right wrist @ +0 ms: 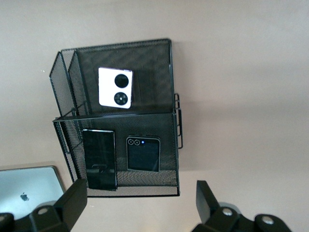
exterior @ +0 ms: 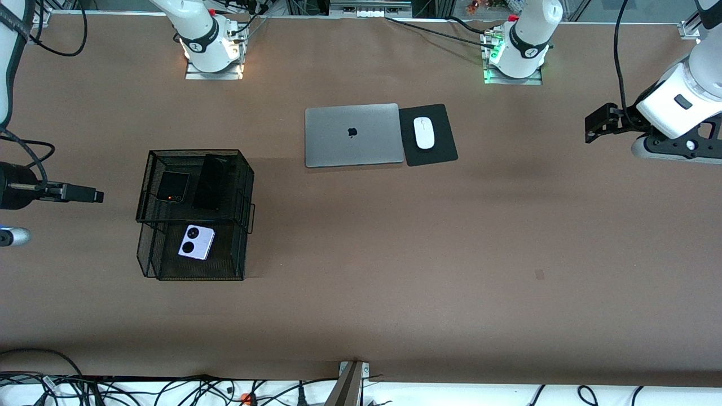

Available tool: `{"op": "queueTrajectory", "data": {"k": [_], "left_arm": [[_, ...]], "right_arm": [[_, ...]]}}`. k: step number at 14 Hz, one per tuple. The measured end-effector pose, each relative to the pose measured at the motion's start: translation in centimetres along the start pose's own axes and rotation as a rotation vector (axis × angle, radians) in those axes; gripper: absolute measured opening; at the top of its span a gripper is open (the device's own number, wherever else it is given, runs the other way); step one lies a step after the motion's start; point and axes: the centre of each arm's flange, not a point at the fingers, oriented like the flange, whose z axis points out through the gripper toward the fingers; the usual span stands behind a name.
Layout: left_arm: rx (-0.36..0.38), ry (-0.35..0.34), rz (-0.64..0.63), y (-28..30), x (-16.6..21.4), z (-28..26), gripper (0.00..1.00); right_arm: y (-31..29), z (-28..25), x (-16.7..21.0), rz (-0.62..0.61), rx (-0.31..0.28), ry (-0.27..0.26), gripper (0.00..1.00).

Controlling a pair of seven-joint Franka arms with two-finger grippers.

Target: Place phones with both arms

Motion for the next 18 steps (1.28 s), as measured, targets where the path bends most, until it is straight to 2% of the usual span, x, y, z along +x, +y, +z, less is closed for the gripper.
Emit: {"op": "queueTrajectory", "data": {"k": [3, 7, 9, 15, 18], "left_arm": [[0.000, 0.002, -0.006, -0.3, 0.0, -0.1, 1.00], [0.000, 0.002, -0.011, -0.6, 0.0, -0.1, 1.00], [-0.001, 0.002, -0.011, -0.6, 0.0, -0.1, 1.00], [-0.001, 0.002, -0.012, -0.7, 0.0, -0.1, 1.00], [-0.001, 0.002, -0.013, -0.7, 0.0, -0.1, 1.00]], "right_arm": [[-0.3, -1.2, -1.2, -0.008, 0.001, 0.100, 1.00], [-2.9, -2.4, -3.8, -0.059, -0.085, 0.158, 1.00], [-3.5, -3.1, -4.2, -0.071, -0.093, 0.195, 1.00], [-2.7, -4.0, -6.9, -0.068, -0.082, 0.230, 1.00], [-2.6, -3.8, -7.6, -0.068, -0.078, 0.231, 1.00]]}}
